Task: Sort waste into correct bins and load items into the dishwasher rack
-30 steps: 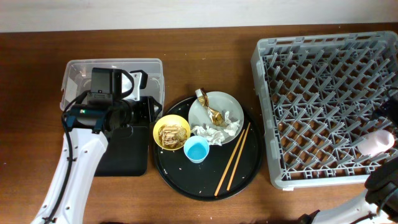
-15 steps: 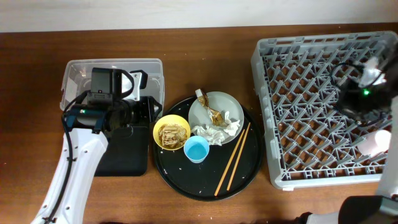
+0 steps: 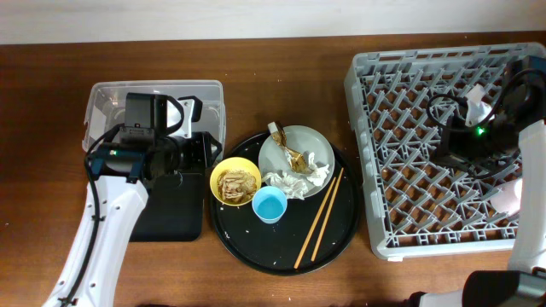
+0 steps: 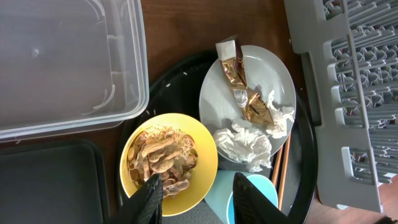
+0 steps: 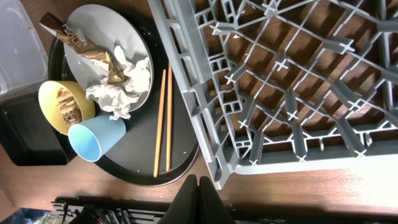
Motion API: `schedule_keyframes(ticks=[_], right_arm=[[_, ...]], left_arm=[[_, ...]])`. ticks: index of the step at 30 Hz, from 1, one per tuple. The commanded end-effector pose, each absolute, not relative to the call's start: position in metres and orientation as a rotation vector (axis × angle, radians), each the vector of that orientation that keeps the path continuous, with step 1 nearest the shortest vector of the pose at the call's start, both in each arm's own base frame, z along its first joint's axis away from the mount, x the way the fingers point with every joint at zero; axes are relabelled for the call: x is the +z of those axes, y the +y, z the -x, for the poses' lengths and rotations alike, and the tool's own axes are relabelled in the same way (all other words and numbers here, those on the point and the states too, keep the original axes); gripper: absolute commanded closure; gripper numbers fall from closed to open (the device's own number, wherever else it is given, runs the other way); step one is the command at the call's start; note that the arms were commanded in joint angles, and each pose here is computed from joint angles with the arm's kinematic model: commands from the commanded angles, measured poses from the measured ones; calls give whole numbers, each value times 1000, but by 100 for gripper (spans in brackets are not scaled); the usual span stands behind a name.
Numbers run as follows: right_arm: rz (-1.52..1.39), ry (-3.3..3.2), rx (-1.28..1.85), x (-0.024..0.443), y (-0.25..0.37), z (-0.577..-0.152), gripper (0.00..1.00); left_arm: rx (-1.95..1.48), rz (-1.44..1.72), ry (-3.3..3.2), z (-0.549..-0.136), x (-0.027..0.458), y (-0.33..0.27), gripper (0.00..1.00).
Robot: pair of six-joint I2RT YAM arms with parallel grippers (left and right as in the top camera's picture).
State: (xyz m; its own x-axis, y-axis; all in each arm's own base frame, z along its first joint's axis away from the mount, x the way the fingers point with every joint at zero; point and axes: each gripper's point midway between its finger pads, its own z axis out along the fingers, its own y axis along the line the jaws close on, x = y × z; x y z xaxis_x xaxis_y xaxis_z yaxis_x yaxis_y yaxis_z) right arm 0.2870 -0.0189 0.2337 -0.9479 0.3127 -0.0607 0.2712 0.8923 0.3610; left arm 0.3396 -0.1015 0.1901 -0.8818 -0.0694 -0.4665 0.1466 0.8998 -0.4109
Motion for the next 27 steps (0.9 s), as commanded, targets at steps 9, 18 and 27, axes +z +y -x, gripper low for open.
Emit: schedule_keyframes(ticks=[9,18,27], right_arm=[[89,2932,490,238,33,-293,72],[-13,2816,209,272,60,-263,28],[-53,3002,238,218,64,-235,2]], left_arm=[[-577,-203,2576,-329,193,-129,53],[-532,-417,2622,-308,176,-178,50],[-376,-522,2907,-284,99,-187,50]])
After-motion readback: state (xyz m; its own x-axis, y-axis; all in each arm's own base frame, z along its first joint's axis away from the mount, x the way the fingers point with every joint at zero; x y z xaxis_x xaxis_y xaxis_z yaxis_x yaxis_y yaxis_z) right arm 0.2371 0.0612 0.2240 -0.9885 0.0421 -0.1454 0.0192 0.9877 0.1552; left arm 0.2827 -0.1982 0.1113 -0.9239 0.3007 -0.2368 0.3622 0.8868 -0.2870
